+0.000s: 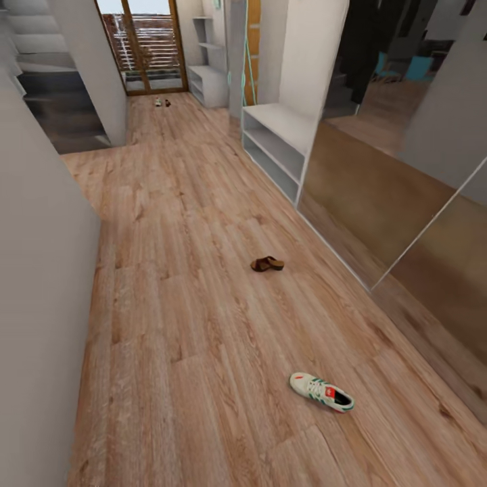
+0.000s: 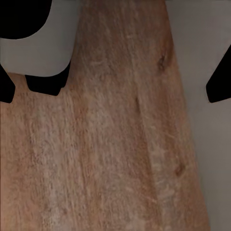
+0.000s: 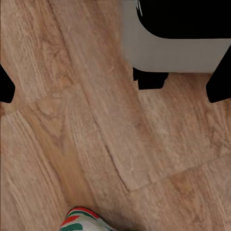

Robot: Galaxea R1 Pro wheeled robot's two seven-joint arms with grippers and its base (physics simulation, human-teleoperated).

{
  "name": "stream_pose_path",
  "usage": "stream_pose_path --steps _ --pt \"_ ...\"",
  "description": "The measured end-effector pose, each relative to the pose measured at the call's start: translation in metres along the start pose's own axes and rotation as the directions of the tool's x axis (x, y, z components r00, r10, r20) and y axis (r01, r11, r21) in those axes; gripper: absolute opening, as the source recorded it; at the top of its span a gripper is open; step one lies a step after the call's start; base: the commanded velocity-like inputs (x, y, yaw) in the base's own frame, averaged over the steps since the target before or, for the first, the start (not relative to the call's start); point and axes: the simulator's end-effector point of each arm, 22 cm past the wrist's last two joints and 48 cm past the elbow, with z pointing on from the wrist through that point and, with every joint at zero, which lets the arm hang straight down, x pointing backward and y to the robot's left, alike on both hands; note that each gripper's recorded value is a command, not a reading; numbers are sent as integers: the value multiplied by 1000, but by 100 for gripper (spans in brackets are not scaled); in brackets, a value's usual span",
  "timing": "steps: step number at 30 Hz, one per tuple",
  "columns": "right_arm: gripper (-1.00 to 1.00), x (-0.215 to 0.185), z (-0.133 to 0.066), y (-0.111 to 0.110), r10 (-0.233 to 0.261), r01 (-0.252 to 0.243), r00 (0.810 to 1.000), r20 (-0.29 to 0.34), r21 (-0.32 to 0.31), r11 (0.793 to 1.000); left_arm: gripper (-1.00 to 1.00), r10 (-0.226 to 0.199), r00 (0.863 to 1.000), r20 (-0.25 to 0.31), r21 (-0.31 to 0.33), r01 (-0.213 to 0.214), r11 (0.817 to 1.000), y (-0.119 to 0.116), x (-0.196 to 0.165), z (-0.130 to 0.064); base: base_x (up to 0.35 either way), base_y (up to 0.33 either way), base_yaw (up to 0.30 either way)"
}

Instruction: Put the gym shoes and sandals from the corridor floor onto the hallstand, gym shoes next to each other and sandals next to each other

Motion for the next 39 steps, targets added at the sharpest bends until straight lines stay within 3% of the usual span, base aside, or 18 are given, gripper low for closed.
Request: stream_pose_path --steps 15,26,39 --pt "100 6 0 0 -1 1 1000 -14 0 1000 100 2 1000 -13 -2 -2 1000 1 6 0 234 234 222" --pt "100 6 0 1 -4 4 1000 -14 -6 1000 100 4 1000 -15 -1 -4 1000 0 6 0 302 98 24" --pt "100 6 0 -1 -5 4 1000 -16 -3 1000 100 7 1000 -16 10 -7 1000 -3 7 0 34 5 0"
